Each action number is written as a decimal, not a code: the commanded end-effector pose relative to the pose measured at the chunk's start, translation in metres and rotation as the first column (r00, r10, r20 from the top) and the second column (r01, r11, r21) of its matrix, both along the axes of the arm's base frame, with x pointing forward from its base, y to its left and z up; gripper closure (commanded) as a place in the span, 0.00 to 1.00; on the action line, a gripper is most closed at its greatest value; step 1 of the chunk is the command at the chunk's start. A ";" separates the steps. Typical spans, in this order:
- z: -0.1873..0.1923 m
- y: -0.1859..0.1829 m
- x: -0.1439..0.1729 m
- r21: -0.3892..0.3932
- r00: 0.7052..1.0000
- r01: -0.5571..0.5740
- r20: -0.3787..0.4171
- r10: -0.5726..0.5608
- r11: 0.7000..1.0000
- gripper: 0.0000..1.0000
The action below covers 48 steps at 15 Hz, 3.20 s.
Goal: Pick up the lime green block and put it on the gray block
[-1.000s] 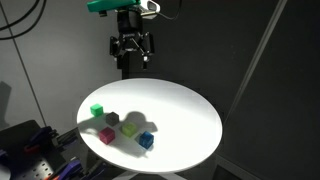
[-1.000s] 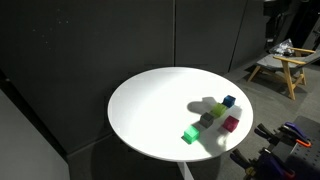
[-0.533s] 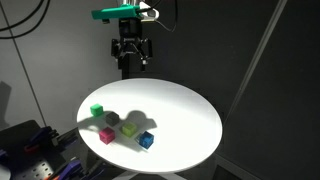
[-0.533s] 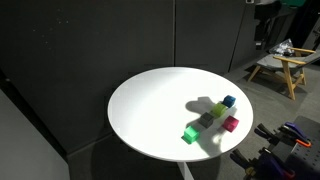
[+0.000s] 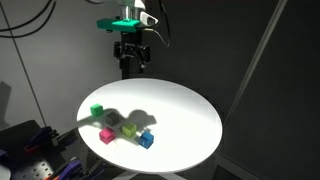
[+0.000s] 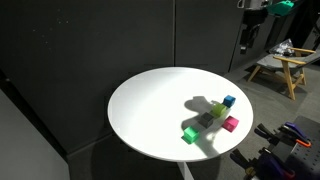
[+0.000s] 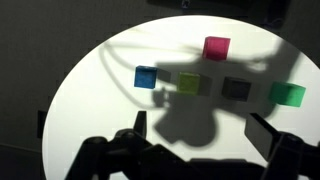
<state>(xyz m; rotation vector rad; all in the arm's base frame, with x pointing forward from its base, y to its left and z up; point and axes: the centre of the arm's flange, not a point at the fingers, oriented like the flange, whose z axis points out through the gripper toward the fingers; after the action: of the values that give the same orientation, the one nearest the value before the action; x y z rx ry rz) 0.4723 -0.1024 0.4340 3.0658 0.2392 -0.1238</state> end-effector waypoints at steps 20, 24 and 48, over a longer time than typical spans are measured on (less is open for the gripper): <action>-0.137 0.031 0.058 0.016 0.986 0.166 -0.014 -0.165 0.986 0.00; -0.146 0.036 0.058 -0.002 0.990 0.141 -0.025 -0.141 0.990 0.00; -0.208 0.030 0.050 0.007 0.976 0.216 -0.026 -0.216 0.976 0.00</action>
<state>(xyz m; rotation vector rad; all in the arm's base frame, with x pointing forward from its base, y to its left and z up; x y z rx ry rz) 0.5238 -0.0691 0.2379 3.0854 -0.0498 -0.1733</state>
